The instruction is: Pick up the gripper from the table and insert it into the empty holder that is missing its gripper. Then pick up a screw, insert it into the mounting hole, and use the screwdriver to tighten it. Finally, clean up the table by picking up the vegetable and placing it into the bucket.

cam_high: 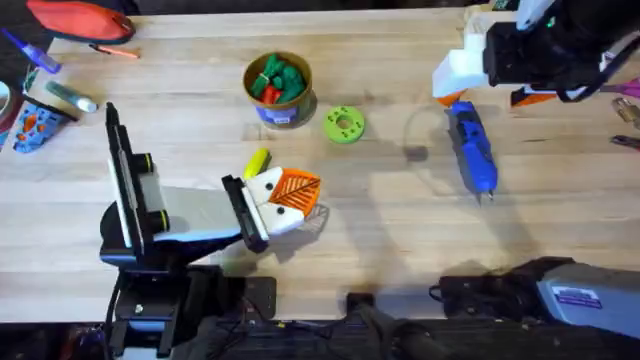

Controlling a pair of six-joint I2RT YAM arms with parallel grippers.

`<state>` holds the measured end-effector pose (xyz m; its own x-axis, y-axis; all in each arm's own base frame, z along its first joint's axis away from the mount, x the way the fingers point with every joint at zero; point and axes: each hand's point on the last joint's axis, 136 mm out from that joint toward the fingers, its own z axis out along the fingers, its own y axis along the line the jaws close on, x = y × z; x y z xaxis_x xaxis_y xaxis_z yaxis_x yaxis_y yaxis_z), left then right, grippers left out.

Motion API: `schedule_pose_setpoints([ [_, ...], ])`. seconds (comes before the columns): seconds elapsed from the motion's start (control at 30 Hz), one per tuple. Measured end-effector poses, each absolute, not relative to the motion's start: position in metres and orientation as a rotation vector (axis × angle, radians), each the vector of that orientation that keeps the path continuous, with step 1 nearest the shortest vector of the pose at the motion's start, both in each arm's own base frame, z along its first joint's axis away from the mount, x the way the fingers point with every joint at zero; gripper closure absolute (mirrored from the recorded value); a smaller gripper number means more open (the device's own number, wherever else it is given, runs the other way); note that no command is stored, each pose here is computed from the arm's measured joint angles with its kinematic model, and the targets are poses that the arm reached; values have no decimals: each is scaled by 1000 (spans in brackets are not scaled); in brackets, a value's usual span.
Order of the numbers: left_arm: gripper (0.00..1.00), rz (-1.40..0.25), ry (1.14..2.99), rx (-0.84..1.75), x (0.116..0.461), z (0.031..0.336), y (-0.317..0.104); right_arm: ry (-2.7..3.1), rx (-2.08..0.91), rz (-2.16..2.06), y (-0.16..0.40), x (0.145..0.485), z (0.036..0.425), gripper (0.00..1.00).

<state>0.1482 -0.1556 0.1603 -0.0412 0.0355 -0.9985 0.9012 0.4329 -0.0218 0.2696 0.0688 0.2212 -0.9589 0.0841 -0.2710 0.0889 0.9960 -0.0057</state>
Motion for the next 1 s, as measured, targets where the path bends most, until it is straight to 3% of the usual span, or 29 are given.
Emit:
schedule_pose_setpoints([
  [0.47, 984, -874, 1443, 887, 148, 160, -156, 2873, 150, -34, 64, 269, 219, 88],
  [1.0, 984, -874, 1443, 887, 148, 160, -156, 2896, 274, -182, 14, 274, 184, 81],
])
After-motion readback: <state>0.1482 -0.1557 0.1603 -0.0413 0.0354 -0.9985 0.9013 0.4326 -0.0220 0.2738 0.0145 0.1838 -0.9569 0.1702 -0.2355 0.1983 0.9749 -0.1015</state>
